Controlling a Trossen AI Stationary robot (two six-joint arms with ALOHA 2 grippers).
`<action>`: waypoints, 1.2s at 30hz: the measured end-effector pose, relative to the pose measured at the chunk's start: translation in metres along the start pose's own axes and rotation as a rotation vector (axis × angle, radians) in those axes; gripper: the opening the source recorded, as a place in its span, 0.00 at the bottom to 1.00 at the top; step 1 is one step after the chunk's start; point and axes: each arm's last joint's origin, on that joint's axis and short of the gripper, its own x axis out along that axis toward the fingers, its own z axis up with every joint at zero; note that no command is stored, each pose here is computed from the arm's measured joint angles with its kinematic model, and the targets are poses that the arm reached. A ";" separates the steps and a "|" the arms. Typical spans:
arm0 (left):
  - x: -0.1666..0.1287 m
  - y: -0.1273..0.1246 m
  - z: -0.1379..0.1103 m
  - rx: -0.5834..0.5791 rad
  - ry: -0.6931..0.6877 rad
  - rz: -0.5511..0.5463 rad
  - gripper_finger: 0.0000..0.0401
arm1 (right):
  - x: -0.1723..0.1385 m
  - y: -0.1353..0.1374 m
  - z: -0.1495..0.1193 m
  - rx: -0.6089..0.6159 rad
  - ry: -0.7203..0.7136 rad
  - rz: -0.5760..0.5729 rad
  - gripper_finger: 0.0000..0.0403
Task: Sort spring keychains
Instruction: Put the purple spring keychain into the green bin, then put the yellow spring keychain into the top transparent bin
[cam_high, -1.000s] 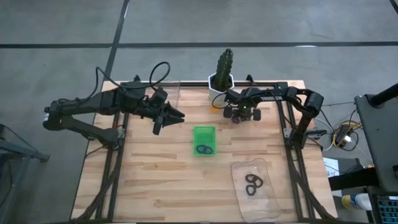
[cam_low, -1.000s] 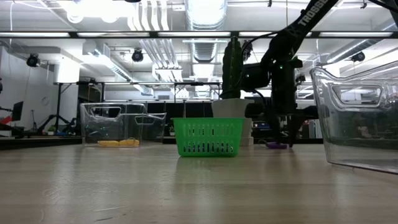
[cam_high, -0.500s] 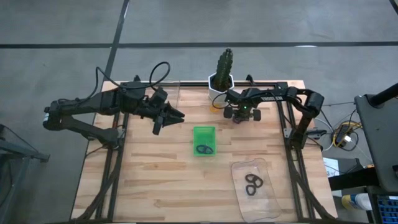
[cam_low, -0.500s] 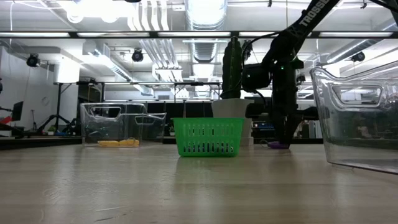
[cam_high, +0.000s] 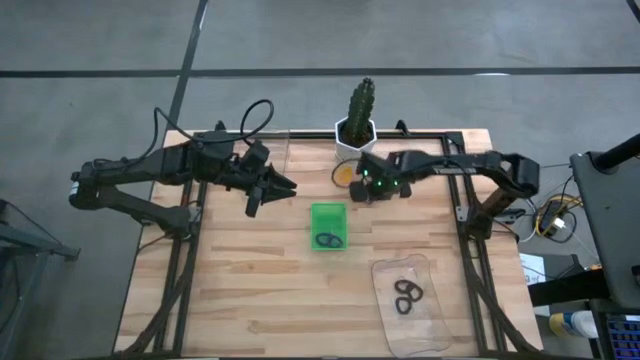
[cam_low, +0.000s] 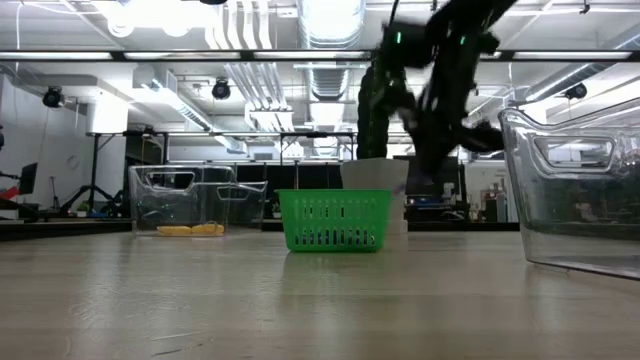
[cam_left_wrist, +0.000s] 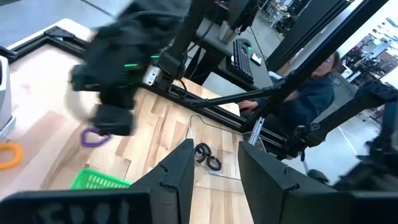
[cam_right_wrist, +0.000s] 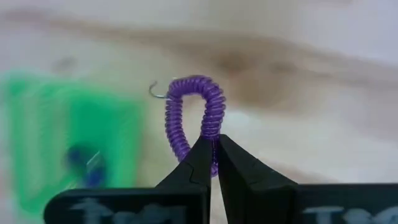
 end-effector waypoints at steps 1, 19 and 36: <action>0.000 0.000 -0.001 -0.001 0.006 0.003 0.29 | -0.004 0.007 -0.009 -0.028 -0.013 0.031 0.02; 0.008 0.010 -0.016 -0.022 0.078 0.042 0.29 | 0.013 0.096 -0.080 -0.192 -0.135 0.126 0.02; 0.008 0.012 -0.019 0.015 0.109 0.059 0.29 | 0.014 0.132 -0.087 -0.430 0.019 0.141 0.45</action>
